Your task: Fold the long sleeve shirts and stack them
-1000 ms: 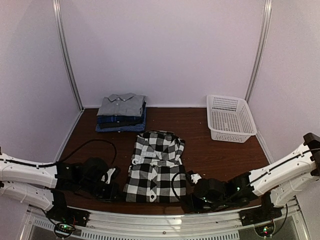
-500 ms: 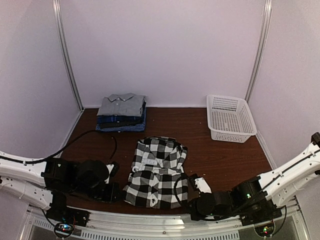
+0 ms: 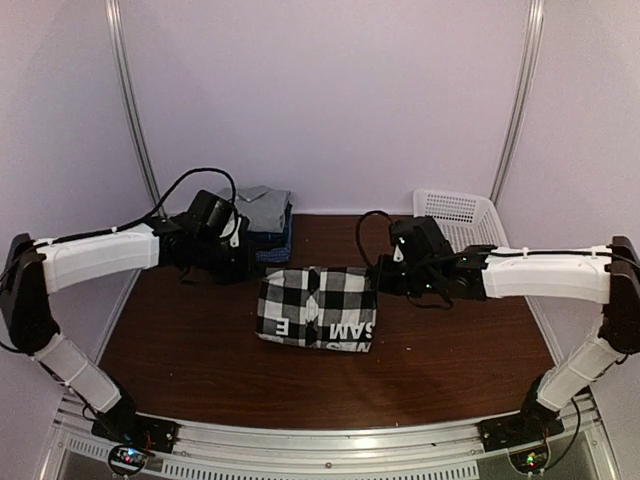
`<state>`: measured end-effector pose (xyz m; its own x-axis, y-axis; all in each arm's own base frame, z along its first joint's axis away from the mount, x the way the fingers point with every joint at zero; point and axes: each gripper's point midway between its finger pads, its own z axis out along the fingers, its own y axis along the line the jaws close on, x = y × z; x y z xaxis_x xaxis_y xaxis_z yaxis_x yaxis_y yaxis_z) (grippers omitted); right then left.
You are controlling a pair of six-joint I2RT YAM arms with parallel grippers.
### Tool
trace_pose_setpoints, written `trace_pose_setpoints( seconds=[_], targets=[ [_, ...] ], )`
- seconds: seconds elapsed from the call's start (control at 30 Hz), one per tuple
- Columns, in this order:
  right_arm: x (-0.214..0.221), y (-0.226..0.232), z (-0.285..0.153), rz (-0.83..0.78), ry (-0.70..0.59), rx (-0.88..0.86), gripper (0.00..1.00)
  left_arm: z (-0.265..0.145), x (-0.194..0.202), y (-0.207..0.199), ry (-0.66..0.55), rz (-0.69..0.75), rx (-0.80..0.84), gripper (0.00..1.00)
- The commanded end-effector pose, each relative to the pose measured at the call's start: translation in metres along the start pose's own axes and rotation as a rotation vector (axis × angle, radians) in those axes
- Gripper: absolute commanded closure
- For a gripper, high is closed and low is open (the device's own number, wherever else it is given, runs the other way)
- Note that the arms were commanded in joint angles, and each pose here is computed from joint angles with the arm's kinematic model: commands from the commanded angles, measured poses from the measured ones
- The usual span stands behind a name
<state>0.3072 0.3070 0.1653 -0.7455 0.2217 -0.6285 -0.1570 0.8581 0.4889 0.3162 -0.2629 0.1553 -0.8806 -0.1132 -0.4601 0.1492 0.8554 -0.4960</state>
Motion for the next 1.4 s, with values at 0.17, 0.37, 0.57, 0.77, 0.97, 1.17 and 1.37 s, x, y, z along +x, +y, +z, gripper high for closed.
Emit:
trace_pose_setpoints(
  seconds=[0.17, 0.37, 0.57, 0.77, 0.97, 1.17, 1.37],
  targets=[
    [-0.026, -0.065, 0.147, -0.068, 0.163, 0.065, 1.00, 0.149, -0.059, 0.035, 0.099, 0.040, 0.136, 1.00],
    [0.001, -0.072, 0.147, -0.079, 0.214, 0.066, 1.00, 0.141, -0.028, 0.045, 0.121, -0.023, 0.157, 1.00],
    [0.047, -0.061, 0.101, -0.124, 0.259, 0.057, 1.00, 0.092, 0.007, 0.044, 0.105, -0.029, 0.156, 1.00],
    [0.039, -0.044, 0.051, -0.099, 0.185, 0.007, 1.00, 0.049, 0.021, 0.056, 0.075, -0.013, 0.079, 1.00],
    [0.017, -0.033, 0.057, -0.126, 0.146, 0.024, 1.00, 0.052, 0.010, 0.070, 0.067, -0.004, 0.020, 1.00],
    [-0.002, -0.050, 0.091, -0.116, 0.150, 0.090, 0.97, 0.077, -0.024, 0.083, 0.055, 0.032, -0.056, 0.81],
    [-0.038, -0.035, 0.085, -0.162, 0.118, 0.114, 0.59, 0.062, -0.064, 0.077, -0.016, 0.056, -0.077, 0.53]
  ],
)
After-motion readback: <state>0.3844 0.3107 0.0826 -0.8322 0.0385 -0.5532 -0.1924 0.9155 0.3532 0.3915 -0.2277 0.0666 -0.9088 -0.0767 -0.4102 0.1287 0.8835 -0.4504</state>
